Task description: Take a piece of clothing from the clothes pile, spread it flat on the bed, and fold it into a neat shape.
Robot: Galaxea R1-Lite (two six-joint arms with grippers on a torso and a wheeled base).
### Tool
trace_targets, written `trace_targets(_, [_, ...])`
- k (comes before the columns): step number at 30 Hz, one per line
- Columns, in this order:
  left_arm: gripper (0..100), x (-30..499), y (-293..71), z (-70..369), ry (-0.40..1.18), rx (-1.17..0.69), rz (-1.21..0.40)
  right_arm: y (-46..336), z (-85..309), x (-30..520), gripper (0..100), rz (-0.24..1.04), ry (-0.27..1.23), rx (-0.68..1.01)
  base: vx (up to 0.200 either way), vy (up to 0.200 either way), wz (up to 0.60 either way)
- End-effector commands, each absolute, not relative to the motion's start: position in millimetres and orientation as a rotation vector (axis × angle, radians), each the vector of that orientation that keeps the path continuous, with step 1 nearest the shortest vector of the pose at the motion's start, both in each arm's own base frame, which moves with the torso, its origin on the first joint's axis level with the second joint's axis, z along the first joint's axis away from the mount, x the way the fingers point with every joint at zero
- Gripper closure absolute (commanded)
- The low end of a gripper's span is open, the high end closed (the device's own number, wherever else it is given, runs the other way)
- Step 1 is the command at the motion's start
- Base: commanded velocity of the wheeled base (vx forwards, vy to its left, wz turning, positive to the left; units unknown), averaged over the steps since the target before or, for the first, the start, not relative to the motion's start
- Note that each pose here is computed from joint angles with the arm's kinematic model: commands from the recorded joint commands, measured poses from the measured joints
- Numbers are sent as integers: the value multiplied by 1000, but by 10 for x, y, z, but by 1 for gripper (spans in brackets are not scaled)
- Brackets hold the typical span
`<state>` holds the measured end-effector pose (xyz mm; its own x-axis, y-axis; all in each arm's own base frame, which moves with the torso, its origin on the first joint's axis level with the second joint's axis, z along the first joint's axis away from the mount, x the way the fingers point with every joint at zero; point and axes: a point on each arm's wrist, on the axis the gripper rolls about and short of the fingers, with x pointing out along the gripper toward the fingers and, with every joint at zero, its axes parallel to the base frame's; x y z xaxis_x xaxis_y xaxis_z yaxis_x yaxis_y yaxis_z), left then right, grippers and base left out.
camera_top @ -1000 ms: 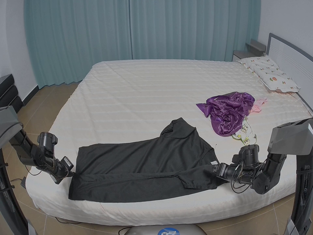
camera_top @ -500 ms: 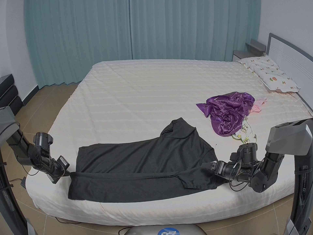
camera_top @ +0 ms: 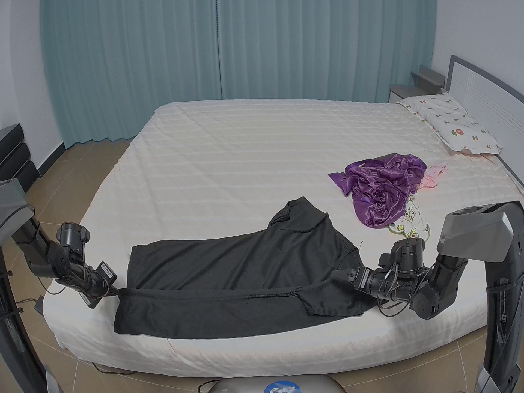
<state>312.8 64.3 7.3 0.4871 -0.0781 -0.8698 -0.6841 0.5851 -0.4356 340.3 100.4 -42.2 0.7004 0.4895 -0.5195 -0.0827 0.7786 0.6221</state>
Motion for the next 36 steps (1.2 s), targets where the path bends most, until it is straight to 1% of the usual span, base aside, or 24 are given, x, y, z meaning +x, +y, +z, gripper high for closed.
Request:
trace_targets(1, [100,3127,645,61,1017,-893,436,1002,-497,3422,100,335,743,606,0,0,0])
trace_targets(10, [100,3127,646,51,1020,-894,440,926,-443,3412,100,317,728,617,0,0,0])
trace_targets(19, [100,3132,642,44,1022,-888,438,770,-370,3403,100,282,703,635,0,0,0])
trace_targets(28, [100,3133,620,11,1034,-872,441,841,-440,3354,100,298,730,626,0,0,0])
trace_targets(29, [0,3139,611,9,1034,-869,439,844,-438,3365,0,300,726,626,0,0,0])
trace_targets(36, [0,3150,608,20,1031,-872,437,845,-327,3373,0,307,682,650,0,0,0])
